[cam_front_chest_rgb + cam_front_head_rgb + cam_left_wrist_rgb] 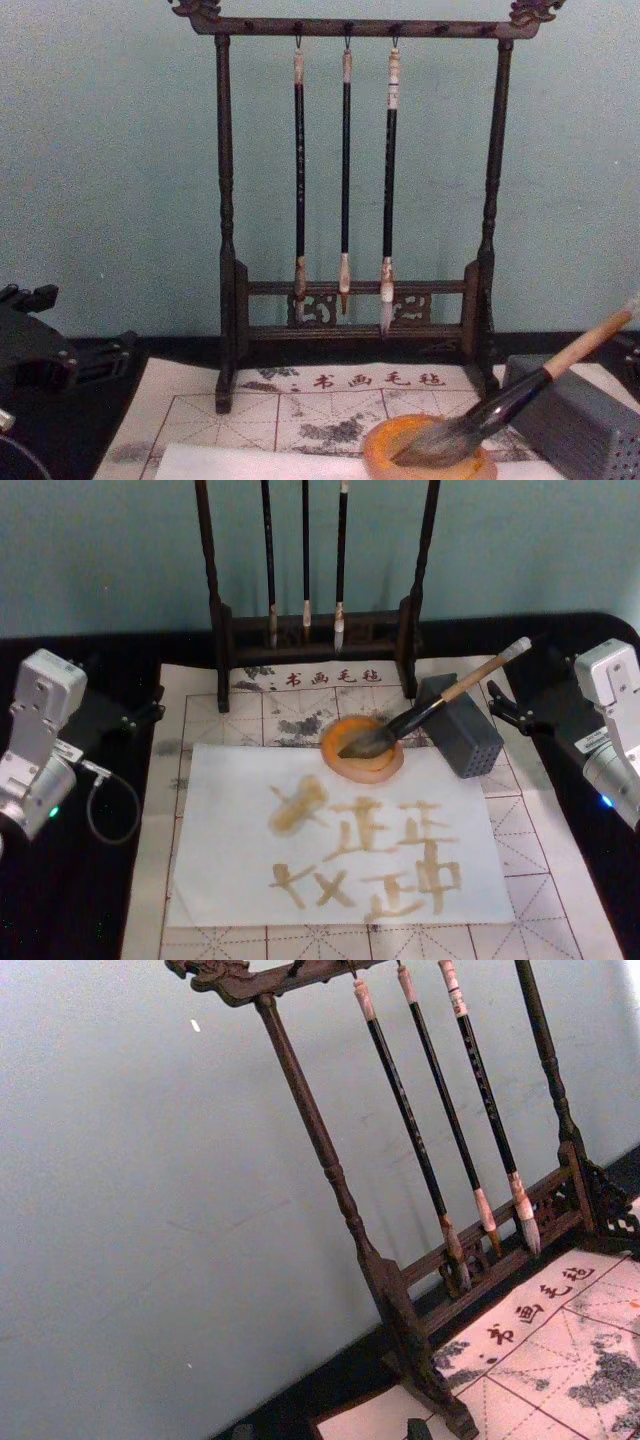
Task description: Pick up the brush from the inkstone, write on the paper, then place the brush back to its original position.
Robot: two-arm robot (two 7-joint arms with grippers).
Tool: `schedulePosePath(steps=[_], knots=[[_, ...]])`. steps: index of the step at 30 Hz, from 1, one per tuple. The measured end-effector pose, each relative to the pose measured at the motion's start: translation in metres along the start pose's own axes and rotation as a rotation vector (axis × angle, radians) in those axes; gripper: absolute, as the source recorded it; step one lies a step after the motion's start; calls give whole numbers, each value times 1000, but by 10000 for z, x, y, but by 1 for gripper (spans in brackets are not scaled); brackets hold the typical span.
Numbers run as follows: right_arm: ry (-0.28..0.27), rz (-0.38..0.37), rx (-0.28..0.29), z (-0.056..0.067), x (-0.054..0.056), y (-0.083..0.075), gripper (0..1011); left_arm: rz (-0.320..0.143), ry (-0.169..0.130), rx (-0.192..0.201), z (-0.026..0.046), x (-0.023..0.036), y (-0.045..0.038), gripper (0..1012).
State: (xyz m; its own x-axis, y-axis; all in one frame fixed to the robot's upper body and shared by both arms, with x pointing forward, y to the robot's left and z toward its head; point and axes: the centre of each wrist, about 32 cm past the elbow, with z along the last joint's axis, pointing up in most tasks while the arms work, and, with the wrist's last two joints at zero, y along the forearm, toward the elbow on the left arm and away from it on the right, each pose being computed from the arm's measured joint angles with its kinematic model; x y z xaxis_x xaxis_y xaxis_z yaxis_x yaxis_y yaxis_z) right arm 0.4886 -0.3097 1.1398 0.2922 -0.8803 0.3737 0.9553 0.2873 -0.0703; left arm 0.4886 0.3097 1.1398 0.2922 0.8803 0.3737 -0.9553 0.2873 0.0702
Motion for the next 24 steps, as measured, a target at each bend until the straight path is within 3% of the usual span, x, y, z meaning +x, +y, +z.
schedulePosePath(steps=[9, 15, 18, 19, 24], knots=[[8, 3, 2, 1, 3, -21, 1002, 0, 0, 0, 0, 0, 0, 1001], [59, 13, 9, 24, 4, -72, 1002, 0, 0, 0, 0, 0, 0, 1001], [137, 28, 4, 56, 15, -118, 1002, 0, 0, 0, 0, 0, 0, 1001], [137, 28, 4, 56, 15, -118, 1002, 0, 0, 0, 0, 0, 0, 1001], [323, 58, -21, 115, 36, -168, 1002, 0, 0, 0, 0, 0, 0, 1001]])
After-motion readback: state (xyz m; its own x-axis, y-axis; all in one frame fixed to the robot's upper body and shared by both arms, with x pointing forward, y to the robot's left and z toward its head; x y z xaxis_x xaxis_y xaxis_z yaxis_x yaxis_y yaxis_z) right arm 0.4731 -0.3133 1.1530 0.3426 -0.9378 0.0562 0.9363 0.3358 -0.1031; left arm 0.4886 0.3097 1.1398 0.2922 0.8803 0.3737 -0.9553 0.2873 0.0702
